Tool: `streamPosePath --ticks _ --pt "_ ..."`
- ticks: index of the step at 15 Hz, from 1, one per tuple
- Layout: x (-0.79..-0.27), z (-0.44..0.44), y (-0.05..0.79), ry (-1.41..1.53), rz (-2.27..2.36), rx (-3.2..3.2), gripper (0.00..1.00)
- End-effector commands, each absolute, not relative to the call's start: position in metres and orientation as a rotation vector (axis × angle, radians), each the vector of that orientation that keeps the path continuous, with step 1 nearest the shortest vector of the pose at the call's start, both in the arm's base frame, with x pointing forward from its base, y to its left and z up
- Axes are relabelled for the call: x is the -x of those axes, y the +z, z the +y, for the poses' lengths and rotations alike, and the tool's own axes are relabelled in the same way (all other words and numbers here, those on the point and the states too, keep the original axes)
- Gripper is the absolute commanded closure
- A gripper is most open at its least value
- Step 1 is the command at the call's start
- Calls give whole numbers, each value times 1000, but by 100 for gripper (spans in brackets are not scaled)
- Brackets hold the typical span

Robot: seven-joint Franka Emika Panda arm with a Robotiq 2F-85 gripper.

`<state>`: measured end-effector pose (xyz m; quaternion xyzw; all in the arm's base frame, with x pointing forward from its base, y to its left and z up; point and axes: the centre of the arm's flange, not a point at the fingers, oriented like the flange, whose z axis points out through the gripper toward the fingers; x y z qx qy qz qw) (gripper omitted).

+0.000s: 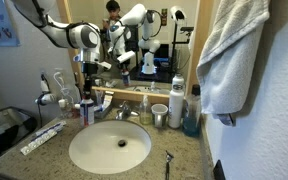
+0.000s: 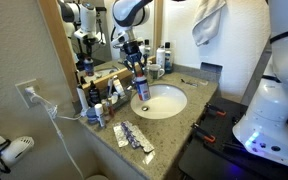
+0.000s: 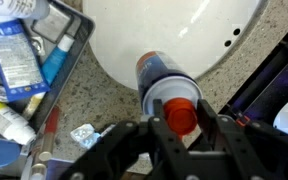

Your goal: Move the blue and white bottle to the left side of the sink

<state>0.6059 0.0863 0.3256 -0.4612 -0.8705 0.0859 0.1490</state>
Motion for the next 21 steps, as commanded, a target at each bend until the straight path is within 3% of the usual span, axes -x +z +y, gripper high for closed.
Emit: streamPosePath --ticks 1,21 --pt "-605 123 320 238 -2515 1281 88" --pt "-624 160 307 -99 -2597 1386 88"
